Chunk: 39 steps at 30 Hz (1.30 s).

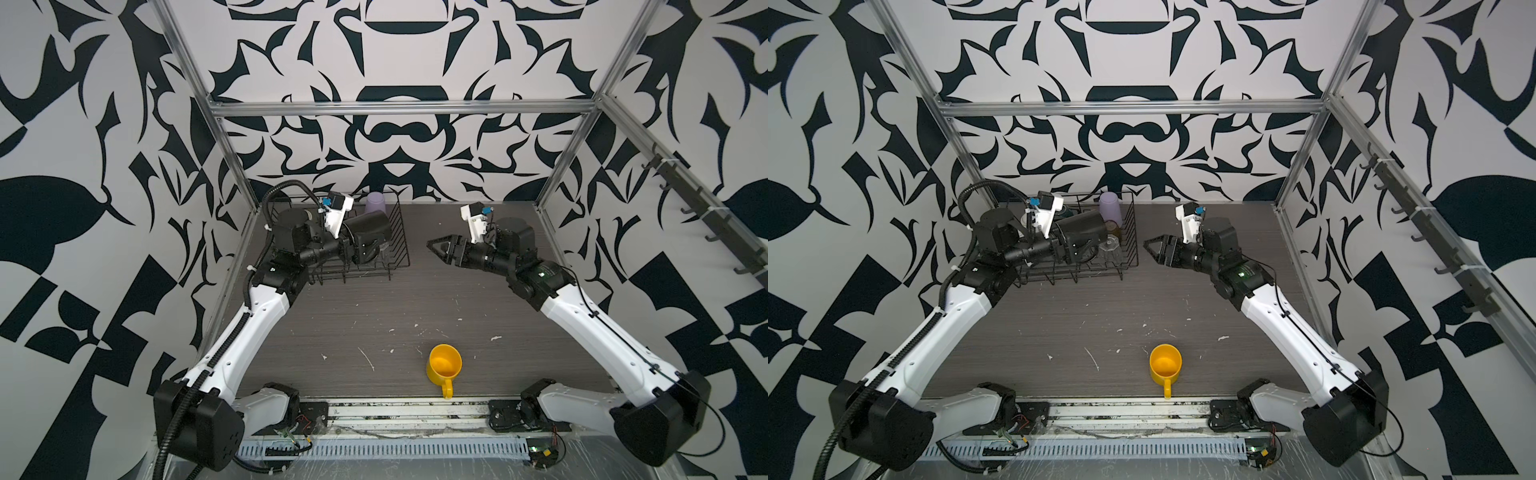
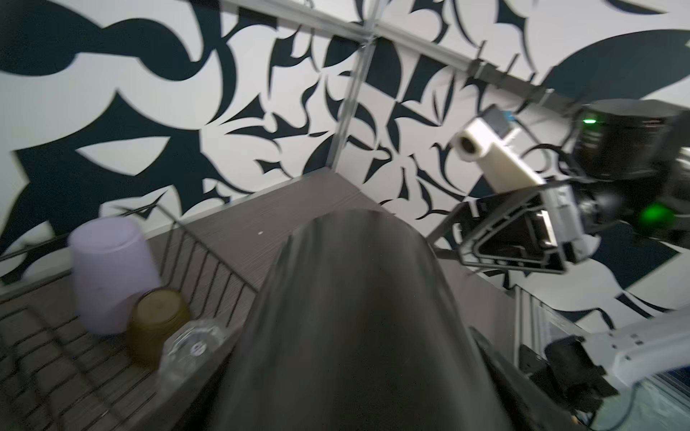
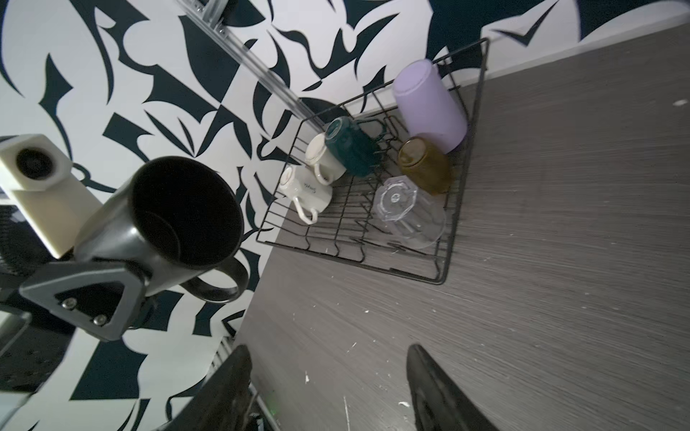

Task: Load cups into a dish rack
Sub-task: Pick up the cup from the center of the table, then place the cup upside down at the dish rack.

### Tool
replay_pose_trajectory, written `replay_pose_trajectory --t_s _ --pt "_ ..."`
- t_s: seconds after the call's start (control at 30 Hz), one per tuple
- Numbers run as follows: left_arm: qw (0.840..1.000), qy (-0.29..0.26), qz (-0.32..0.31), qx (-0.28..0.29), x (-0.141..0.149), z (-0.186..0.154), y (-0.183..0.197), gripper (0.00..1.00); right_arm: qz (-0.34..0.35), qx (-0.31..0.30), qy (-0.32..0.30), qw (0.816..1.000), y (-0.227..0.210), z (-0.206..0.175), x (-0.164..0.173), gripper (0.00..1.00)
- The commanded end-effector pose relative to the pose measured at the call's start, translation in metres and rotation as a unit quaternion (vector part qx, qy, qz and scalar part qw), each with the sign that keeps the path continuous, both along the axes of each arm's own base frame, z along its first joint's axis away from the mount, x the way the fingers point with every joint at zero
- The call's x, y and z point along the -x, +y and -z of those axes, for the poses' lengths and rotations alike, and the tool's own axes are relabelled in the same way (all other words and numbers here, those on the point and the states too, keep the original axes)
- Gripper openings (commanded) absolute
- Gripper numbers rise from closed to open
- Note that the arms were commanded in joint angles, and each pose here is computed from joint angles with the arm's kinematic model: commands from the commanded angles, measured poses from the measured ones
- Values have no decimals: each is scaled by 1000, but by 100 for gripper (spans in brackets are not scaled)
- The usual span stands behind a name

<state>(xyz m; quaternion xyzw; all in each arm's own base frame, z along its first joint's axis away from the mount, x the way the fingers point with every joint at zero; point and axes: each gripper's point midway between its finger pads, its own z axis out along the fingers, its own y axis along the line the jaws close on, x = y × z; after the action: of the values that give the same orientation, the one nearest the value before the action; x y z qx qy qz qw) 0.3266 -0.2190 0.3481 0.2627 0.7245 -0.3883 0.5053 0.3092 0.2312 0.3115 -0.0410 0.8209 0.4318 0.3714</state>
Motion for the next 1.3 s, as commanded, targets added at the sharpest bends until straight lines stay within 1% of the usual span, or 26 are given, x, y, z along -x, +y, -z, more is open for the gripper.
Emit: replay_pose_trajectory --t_s 0.0,0.1,0.2,0.37,0.5,0.53,0.63,0.7,0.9,0.93,1.1,1.27 --pt "993 37 -84 -76 -19 18 25 0 37 37 -14 999 -17 8 -5 72" --pt "985 59 -123 -104 -32 21 36 0 44 44 -14 998 -21 10 -4 74" --pt "976 78 -151 -139 -45 29 44 0 48 49 -16 998 -24 10 -2 79" --pt "954 122 -199 -190 -64 41 61 0 52 54 -15 997 -28 12 1 89" --pt "946 140 -210 -201 -74 45 64 0 53 56 -14 997 -29 14 2 99" --pt "945 143 -213 -204 -76 46 65 0 54 58 -14 997 -30 15 3 100" --pt "937 154 -229 -215 -85 48 69 0 53 61 -14 997 -31 15 4 100" --pt "932 171 -238 -214 -91 51 71 0 53 62 -14 997 -32 16 5 99" --pt "927 201 -239 -207 -107 58 65 0 51 66 -14 996 -33 18 7 99" --pt "923 215 -236 -216 -105 64 65 0 50 66 -14 996 -33 19 7 99" --pt "906 246 -241 -244 -115 81 69 0 47 73 -14 996 -35 22 8 100" --pt "898 266 -231 -265 -126 96 72 0 44 78 -14 996 -36 24 10 99"
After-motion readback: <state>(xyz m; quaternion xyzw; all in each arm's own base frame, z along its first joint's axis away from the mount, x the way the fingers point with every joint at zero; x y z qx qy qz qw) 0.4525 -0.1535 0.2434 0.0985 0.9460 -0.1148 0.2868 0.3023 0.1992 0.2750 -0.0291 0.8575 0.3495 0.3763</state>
